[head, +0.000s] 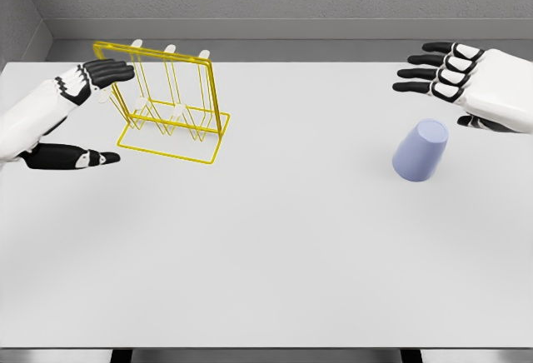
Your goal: Place the cup on the cup holder with both arms
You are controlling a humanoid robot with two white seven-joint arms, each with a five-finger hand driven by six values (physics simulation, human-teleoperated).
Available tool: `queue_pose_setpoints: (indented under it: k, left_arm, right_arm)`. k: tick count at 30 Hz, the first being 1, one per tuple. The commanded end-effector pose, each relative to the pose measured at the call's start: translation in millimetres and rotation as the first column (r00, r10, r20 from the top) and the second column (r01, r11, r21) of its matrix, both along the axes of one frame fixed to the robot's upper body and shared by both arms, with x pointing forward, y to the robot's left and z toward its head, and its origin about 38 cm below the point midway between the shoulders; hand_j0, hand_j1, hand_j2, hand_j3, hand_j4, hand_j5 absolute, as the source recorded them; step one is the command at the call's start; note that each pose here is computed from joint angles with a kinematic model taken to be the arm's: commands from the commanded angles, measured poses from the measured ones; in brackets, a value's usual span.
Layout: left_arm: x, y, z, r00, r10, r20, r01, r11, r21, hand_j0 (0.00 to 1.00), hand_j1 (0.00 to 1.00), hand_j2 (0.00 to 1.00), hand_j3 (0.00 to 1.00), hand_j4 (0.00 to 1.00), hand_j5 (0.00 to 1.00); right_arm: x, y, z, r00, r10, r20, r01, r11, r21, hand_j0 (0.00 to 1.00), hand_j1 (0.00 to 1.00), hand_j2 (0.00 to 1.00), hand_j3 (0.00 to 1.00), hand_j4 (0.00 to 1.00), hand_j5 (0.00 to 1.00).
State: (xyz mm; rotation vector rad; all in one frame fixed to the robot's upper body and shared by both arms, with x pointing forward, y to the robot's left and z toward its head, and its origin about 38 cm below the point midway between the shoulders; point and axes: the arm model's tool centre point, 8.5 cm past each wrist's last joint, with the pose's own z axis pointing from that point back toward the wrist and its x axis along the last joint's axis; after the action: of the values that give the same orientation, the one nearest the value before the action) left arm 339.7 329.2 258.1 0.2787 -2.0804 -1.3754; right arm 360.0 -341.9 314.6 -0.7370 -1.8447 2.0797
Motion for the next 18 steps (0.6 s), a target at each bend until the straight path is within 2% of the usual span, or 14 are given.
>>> queue_pose_setpoints:
  k: [1,4,6,7,8,9,10,12,14,16,18]
  left_arm:
    - [-0.1,-2,-0.6,1.0,-0.003,-0.001,0.003,1.0,-0.015,1.0,1.0,1.0,1.0,1.0,1.0]
    - [0.5,-1,1.9,1.0,0.001,0.008,-0.001,1.0,-0.021,1.0,1.0,1.0,1.0,1.0,1.0]
    - [0.4,-2,0.7,1.0,0.001,0.006,-0.001,1.0,-0.029,1.0,1.0,1.0,1.0,1.0,1.0]
    - [0.5,-2,-0.4,1.0,0.002,0.003,-0.002,0.999,-0.032,1.0,1.0,1.0,1.0,1.0,1.0]
    - [0.7,-2,-0.2,1.0,0.002,0.005,-0.001,0.999,-0.032,1.0,1.0,1.0,1.0,1.0,1.0]
    - [0.7,-2,-0.1,1.0,0.002,0.005,-0.001,0.999,-0.033,1.0,1.0,1.0,1.0,1.0,1.0]
    - [0.6,-4,-0.7,1.0,-0.001,0.006,0.001,0.999,-0.041,1.0,1.0,1.0,1.0,1.0,1.0]
    - [1.0,-6,-3.7,1.0,-0.001,0.002,0.001,0.999,-0.053,1.0,1.0,1.0,1.0,1.0,1.0]
    - [1.3,-7,-4.5,1.0,0.0,0.002,0.0,0.998,-0.06,1.0,1.0,1.0,1.0,1.0,1.0]
    - [1.3,-11,-7.6,1.0,-0.003,-0.002,0.003,0.996,-0.084,1.0,1.0,1.0,1.0,1.0,1.0]
    - [-3.0,-10,-17.3,0.999,-0.003,-0.042,-0.002,0.993,-0.118,1.0,1.0,1.0,1.0,1.0,1.0]
  right_arm:
    - [-0.2,0,0.1,1.0,0.0,-0.004,0.0,1.0,0.004,1.0,1.0,1.0,1.0,1.0,1.0]
    - [-1.5,-3,1.7,1.0,-0.004,-0.006,0.004,1.0,0.019,1.0,1.0,1.0,1.0,1.0,1.0]
    - [-1.6,-5,1.1,0.999,-0.013,-0.03,0.014,0.999,0.039,1.0,1.0,1.0,1.0,1.0,1.0]
    - [1.3,-6,5.0,1.0,-0.021,-0.021,0.021,1.0,0.01,1.0,1.0,1.0,1.0,1.0,1.0]
    - [7.1,-9,2.4,0.997,-0.055,-0.061,0.05,0.995,-0.085,1.0,1.0,1.0,1.0,1.0,1.0]
    - [10.8,-11,-3.2,0.988,-0.095,-0.125,0.066,0.975,-0.213,1.0,1.0,1.0,1.0,1.0,1.0]
    - [13.8,-4,-10.1,0.979,-0.103,-0.174,0.053,0.961,-0.272,1.0,1.0,1.0,1.0,1.0,1.0]
    - [19.4,5,-15.5,0.971,-0.114,-0.209,0.031,0.932,-0.362,1.0,1.0,1.0,1.0,1.0,1.0]
    - [23.3,14,-28.8,0.96,-0.123,-0.251,0.005,0.904,-0.427,1.0,1.0,1.0,1.0,1.0,1.0]
    - [38.0,13,-30.8,0.961,-0.149,-0.231,0.034,0.898,-0.438,1.0,1.0,1.0,1.0,1.0,1.0]
    - [48.0,11,-35.0,0.959,-0.17,-0.228,0.054,0.896,-0.441,1.0,1.0,1.0,1.0,1.0,1.0]
